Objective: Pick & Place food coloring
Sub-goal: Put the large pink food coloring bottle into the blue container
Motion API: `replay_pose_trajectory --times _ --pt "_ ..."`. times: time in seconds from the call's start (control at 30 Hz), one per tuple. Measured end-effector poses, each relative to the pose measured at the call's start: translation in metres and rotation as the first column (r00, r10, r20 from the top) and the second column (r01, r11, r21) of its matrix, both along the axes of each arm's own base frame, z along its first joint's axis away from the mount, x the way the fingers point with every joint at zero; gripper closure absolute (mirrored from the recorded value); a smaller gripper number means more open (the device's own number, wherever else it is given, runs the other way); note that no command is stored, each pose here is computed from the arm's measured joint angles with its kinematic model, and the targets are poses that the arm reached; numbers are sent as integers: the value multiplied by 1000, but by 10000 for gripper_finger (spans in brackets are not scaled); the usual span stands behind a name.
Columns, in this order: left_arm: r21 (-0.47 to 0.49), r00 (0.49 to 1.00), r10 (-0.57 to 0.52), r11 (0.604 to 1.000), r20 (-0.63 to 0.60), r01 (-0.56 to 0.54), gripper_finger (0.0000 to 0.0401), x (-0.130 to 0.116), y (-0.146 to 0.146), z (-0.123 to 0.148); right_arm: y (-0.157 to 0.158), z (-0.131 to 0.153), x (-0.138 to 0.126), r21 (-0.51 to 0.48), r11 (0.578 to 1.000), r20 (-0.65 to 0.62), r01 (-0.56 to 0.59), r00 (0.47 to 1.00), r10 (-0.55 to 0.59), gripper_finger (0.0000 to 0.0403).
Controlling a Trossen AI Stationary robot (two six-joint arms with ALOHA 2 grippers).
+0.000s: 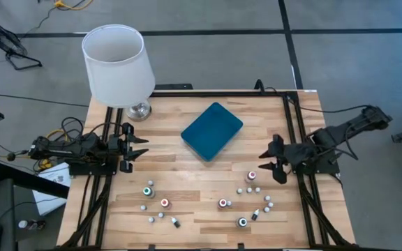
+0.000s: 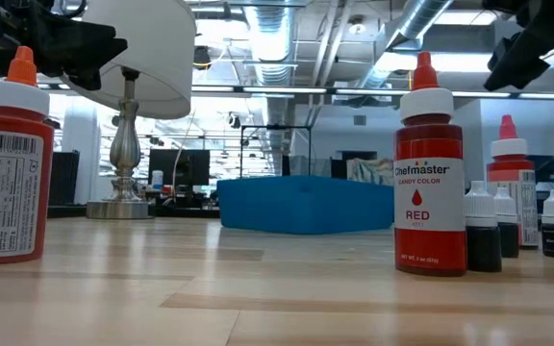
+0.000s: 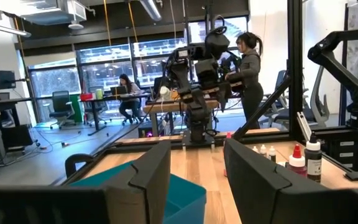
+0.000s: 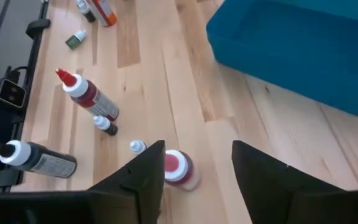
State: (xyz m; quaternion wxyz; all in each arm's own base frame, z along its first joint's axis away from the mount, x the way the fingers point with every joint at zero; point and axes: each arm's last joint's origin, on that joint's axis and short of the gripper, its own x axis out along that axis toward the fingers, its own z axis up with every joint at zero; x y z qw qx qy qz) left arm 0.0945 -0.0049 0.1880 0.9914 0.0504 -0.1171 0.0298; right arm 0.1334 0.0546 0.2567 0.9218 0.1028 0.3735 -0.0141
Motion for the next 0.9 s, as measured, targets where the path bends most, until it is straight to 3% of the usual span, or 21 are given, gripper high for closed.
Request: replay_pose_trajectory --times 0.27,0.53,0.9 --pt "0 1000 0 1000 0 0 257 0 0 0 21 -12 7 -98 995 -41 -15 999 11 196" --pt "-1 1000 0 1000 0 0 257 0 0 0 35 -29 17 -155 988 -112 7 993 -24 212" --pt "-2 1000 0 1000 5 0 257 0 0 0 42 -35 26 -130 992 -119 7 993 -23 229"
